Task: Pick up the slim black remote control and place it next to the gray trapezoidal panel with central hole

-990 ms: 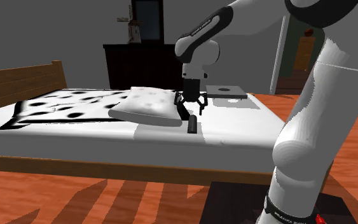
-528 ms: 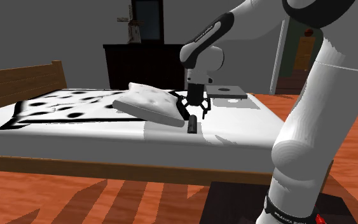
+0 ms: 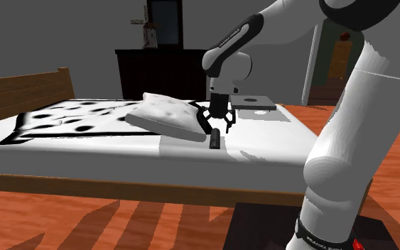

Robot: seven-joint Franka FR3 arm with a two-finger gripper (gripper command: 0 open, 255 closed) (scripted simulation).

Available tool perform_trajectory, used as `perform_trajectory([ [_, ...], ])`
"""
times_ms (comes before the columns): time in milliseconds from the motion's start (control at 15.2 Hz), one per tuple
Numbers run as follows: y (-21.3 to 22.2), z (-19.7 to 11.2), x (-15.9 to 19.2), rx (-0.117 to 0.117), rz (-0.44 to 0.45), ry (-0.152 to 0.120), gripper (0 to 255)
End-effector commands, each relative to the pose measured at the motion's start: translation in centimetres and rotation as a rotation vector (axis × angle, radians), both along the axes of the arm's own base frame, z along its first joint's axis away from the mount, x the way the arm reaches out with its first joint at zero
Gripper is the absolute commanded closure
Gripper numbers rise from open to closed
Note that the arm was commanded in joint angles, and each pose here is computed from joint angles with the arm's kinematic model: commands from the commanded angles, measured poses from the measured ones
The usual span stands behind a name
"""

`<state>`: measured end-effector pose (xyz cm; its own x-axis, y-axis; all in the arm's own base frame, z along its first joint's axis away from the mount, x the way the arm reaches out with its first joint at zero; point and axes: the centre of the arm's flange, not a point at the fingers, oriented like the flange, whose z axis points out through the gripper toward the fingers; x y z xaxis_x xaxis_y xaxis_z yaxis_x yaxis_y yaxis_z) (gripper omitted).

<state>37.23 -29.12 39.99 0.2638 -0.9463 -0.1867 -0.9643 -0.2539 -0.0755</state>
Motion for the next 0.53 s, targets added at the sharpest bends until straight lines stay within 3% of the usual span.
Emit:
perform_trajectory([
  [0, 0.7, -2.9, 0.7, 0.025, 0.012, 0.051, 0],
  [66, 0.4, -2.8, 0.7, 0.025, 0.012, 0.051, 255],
  [462, -0.4, -3.4, 0.4, 0.024, 0.011, 0.05, 255],
])
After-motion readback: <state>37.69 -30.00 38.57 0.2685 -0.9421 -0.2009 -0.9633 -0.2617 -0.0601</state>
